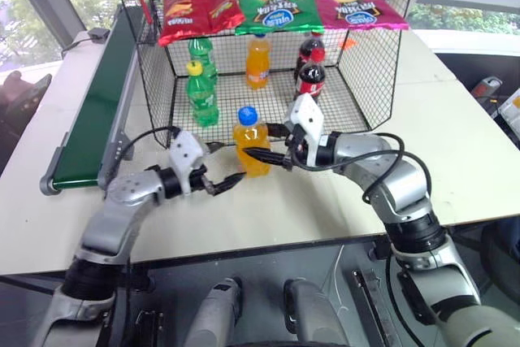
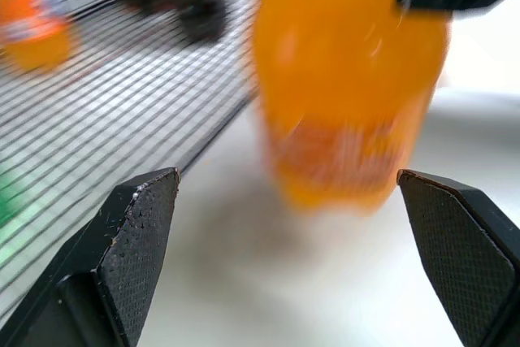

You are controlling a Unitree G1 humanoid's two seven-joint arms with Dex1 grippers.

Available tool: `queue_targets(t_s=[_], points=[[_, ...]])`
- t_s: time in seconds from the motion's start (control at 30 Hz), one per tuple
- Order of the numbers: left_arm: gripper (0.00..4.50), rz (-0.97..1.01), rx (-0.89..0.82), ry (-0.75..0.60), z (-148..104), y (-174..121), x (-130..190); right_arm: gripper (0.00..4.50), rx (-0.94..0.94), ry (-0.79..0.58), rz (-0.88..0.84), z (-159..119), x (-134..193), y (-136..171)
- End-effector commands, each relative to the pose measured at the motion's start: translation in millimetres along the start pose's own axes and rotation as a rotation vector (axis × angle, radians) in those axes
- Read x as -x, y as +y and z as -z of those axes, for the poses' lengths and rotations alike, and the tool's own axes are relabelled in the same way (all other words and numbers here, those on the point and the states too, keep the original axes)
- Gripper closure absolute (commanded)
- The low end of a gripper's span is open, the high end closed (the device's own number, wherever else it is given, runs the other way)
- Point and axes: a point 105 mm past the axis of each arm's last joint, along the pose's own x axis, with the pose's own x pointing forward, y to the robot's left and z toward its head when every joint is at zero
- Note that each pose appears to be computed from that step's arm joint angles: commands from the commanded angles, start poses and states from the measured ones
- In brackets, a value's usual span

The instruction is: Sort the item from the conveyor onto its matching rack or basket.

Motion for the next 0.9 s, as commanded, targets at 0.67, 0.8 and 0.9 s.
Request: queue_targets(t_s=[0.67,0.8,0.9], points=[[0.03,-0.352,0.03,-0.118,-2,6,6,2.36,0.043,-0.166,0.458,-37,-42,-83],[0.03,-0.343,0.034,-0.119,-2,2,3,2.36,0.03,-0.184,0.473,-38,-51,-85],[0.03,-0.338,0.037,-0.12,-2,1,2,2.36,0.021,-0.194,0.482,-38,-56,-86]])
